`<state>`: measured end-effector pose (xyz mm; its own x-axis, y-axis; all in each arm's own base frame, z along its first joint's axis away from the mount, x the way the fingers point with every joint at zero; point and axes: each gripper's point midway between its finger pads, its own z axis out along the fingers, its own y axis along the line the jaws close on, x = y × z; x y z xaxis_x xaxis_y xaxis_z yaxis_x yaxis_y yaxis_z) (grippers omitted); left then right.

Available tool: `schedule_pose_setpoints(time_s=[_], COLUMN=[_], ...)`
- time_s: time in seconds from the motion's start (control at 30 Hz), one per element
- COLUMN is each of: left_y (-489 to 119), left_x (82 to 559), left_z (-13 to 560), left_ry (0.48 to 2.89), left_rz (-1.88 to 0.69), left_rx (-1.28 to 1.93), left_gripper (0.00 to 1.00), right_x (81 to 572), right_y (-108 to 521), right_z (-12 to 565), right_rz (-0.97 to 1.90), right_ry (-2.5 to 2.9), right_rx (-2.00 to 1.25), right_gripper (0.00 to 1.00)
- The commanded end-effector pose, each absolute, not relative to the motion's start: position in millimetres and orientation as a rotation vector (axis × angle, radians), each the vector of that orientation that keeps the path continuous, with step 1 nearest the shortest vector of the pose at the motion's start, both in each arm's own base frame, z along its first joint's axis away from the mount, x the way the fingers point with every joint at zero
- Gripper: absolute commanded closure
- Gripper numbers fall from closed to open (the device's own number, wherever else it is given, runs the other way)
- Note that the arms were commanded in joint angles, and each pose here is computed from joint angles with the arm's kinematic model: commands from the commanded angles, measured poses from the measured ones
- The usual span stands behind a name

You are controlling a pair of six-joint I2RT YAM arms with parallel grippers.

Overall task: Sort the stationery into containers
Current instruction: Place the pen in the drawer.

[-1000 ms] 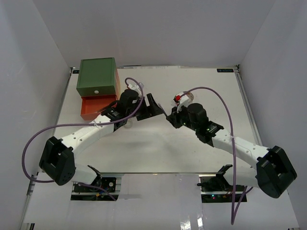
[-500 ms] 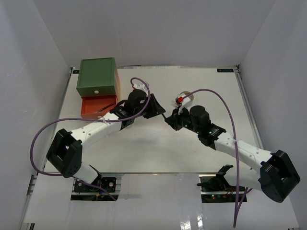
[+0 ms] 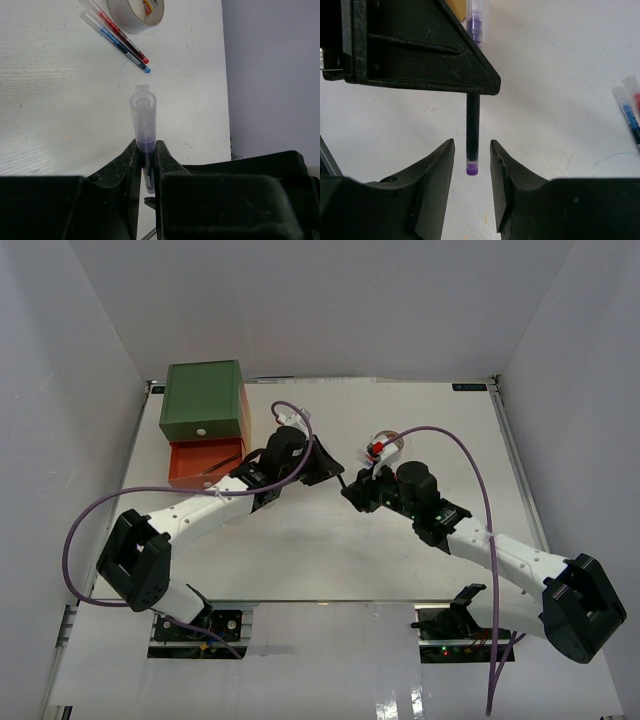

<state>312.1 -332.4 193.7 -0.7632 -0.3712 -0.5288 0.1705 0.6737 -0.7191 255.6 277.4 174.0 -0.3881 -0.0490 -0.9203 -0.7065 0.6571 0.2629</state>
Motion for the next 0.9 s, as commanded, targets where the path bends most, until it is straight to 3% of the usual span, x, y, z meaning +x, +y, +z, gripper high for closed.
schedule_pose_setpoints(time_s=[0.0, 0.13, 0.37, 0.7, 0.87], left_y=[-325, -309, -235, -102, -58], left_x=[313, 318, 338, 342, 353], left_z=[217, 215, 221, 233, 225], left_ry=[2.13, 2.124, 2.043, 1.877, 1.848], left_rz=[-1.051, -1.022, -1.007, -0.835, -0.839], left_rx=[-0.173, -0.232, -0.466, -0.809, -0.927], left_gripper=[0.92, 0.93, 0.92, 0.91, 0.84], right_x=[260, 261, 263, 270, 271], right_y=[276, 272, 258, 242, 237], right_z=[191, 193, 184, 176, 171], right_rz=[0.797, 0.771, 0.696, 0.597, 0.565], right_ry=[1.792, 1.791, 1.825, 1.844, 1.852], right_rx=[-0.572, -0.561, -0.541, -0.495, -0.491], right_gripper=[0.58, 0.28, 0.04, 0.1, 0.1])
